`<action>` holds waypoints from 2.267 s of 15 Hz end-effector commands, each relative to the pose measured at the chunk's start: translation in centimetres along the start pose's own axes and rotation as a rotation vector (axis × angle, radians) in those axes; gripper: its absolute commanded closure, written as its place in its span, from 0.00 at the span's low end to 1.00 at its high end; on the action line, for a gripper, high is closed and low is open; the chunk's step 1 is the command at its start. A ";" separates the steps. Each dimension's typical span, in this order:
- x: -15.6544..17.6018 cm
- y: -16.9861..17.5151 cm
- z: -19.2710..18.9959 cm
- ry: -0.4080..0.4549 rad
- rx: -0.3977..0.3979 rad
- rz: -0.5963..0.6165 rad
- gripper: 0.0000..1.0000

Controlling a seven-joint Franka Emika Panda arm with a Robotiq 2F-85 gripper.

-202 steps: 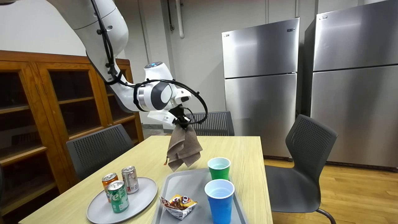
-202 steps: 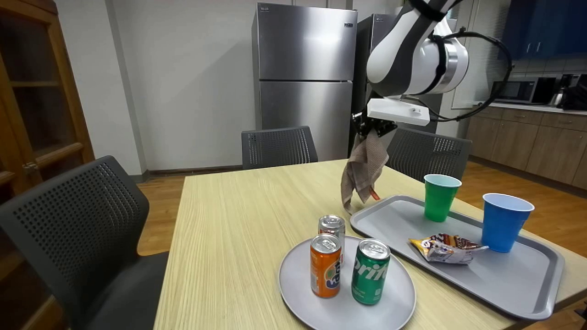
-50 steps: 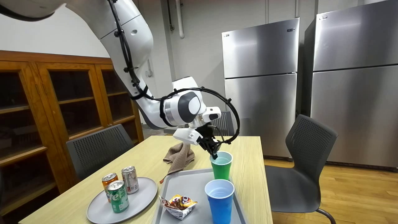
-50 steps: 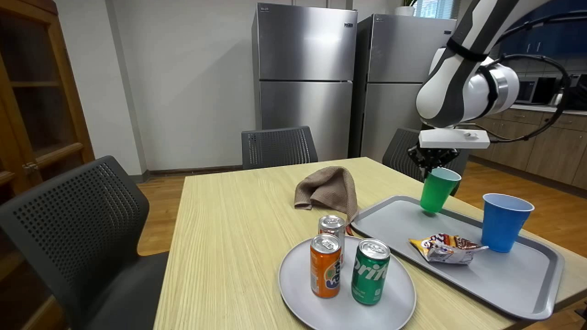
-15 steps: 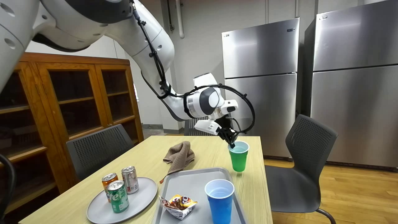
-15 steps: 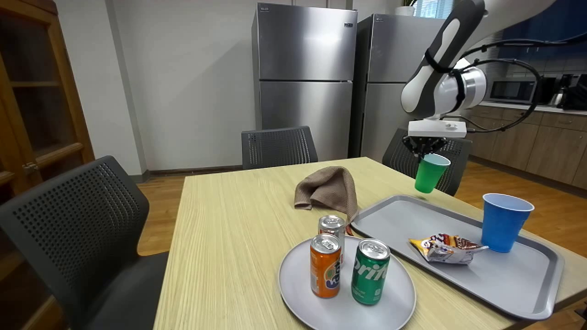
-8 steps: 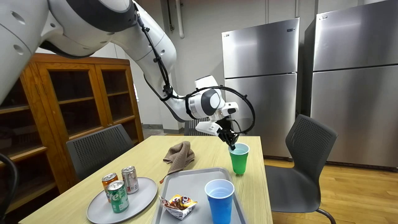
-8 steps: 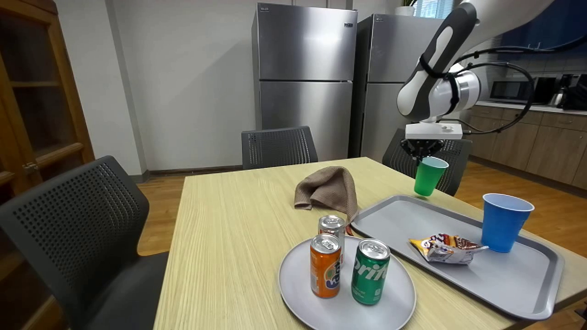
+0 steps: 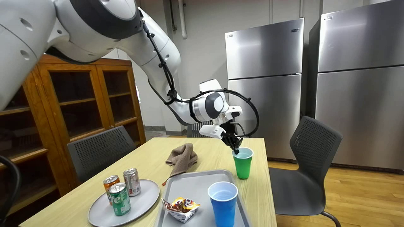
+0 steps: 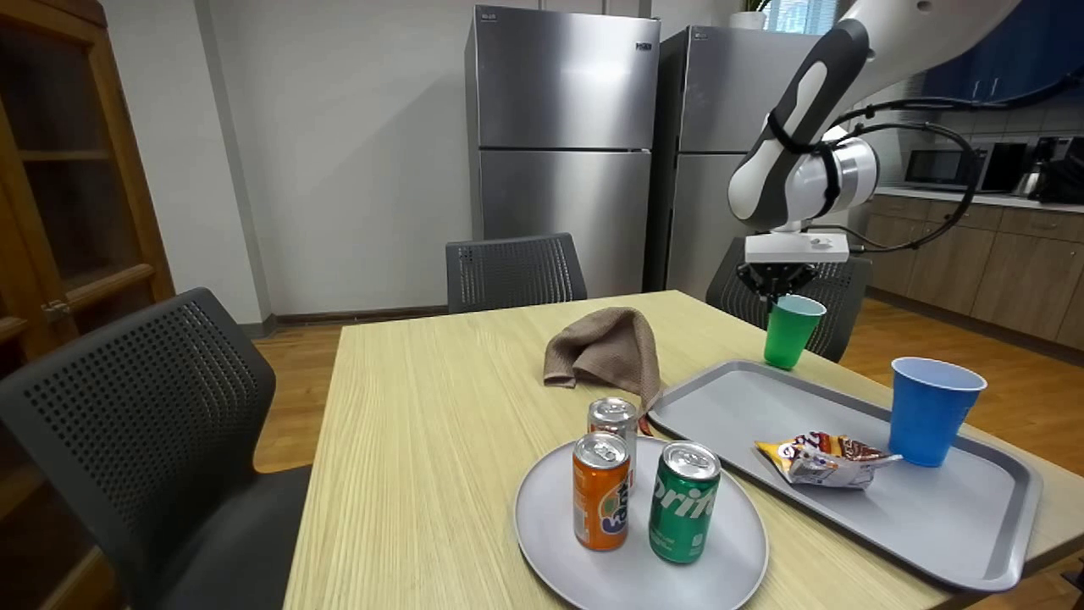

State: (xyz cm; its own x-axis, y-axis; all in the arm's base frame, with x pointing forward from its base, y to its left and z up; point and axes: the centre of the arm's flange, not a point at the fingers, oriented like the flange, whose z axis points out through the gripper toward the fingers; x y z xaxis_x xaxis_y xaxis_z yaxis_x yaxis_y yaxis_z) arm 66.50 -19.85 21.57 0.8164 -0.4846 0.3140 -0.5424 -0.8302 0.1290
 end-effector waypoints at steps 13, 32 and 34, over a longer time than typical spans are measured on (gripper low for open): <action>0.5 0.0 -4.7 -0.002 0.050 0.003 0.00; -10.3 4.9 -14.4 -0.114 0.163 -0.091 0.00; -11.6 5.3 -14.8 -0.124 0.170 -0.118 0.00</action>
State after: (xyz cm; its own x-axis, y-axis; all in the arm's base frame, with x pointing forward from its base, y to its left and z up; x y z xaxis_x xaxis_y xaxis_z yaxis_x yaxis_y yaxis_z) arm 54.49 -15.06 31.35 0.8728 -0.4377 0.2157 -0.4509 -0.8925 0.0133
